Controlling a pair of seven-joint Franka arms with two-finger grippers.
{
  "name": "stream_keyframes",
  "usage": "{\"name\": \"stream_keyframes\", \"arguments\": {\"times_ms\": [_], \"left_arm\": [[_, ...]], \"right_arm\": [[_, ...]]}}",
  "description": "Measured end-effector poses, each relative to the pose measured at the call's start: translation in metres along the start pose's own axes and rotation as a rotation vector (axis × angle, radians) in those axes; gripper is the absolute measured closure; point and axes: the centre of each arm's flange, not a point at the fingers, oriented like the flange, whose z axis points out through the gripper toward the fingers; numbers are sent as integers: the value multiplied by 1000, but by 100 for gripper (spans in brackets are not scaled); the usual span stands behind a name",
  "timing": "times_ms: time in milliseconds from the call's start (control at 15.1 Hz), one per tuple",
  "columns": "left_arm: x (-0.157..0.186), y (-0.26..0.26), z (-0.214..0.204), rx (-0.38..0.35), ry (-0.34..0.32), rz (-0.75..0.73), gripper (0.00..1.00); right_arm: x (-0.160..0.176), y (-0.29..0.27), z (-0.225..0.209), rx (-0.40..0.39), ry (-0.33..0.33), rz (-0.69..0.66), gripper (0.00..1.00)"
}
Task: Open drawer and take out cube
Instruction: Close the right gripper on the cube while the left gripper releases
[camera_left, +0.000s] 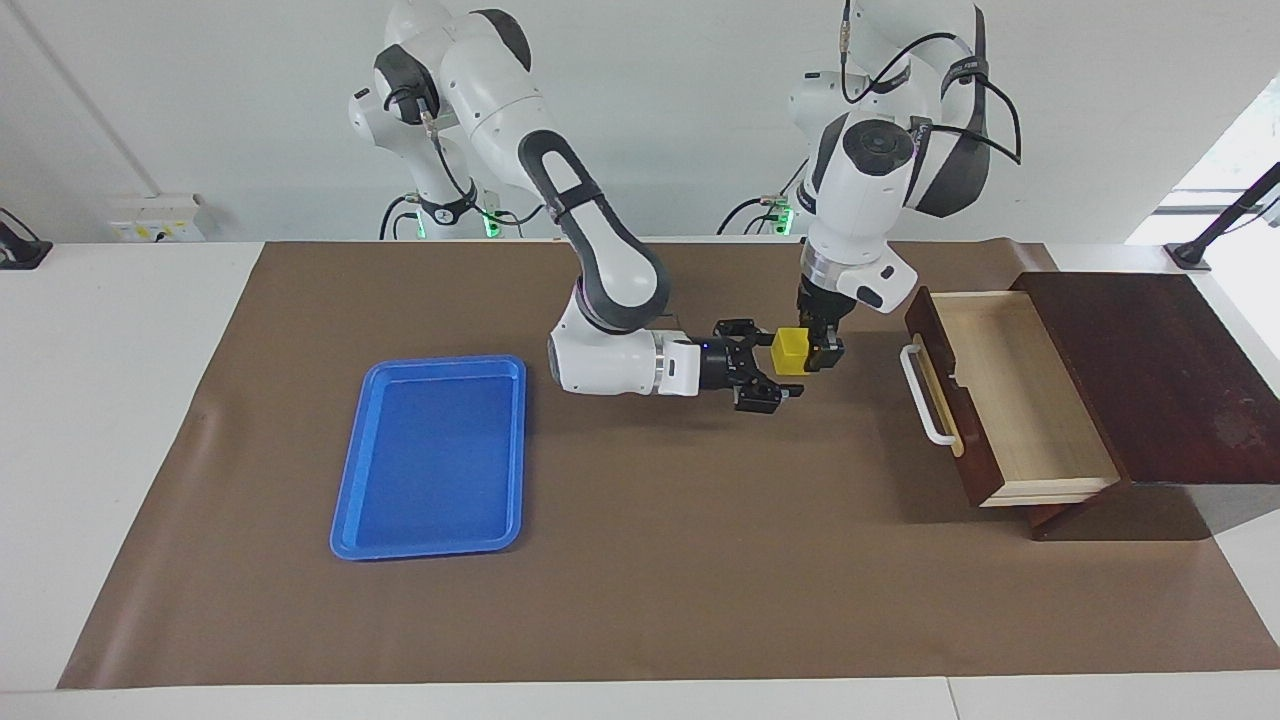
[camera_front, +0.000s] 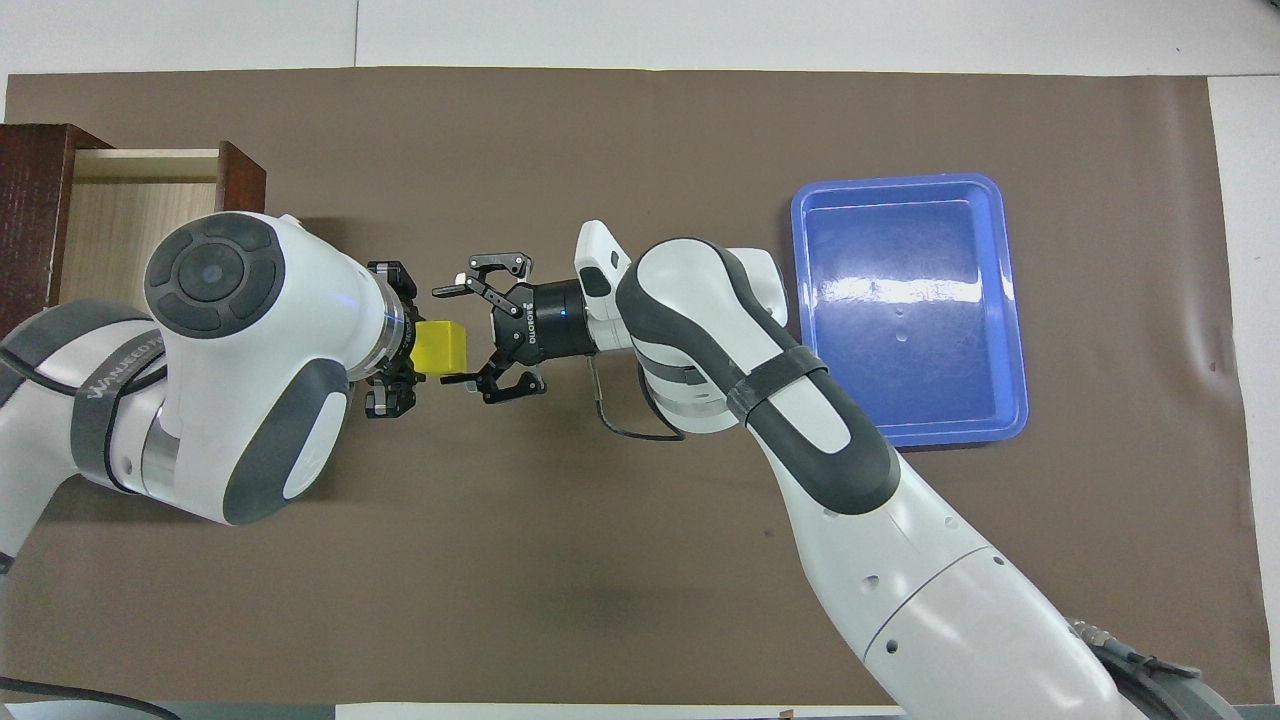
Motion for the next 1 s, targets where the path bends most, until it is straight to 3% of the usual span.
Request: {"name": "stream_keyframes", "arguments": {"times_ms": [332,531,598,997], "left_arm": [[3,1,0,-7,13,-28,45],[6,4,-1,-25,14,-51,45],[7,5,-1,-25,15,-59,45],[8,4,-2,-26,16,-60,45]], "right_arm": [[1,0,0,0,1,0,8],[1,-2,3,5,2,1,41],[1,-2,4,4,1,2,45],[2,-2,5,5,2,2,45]]}}
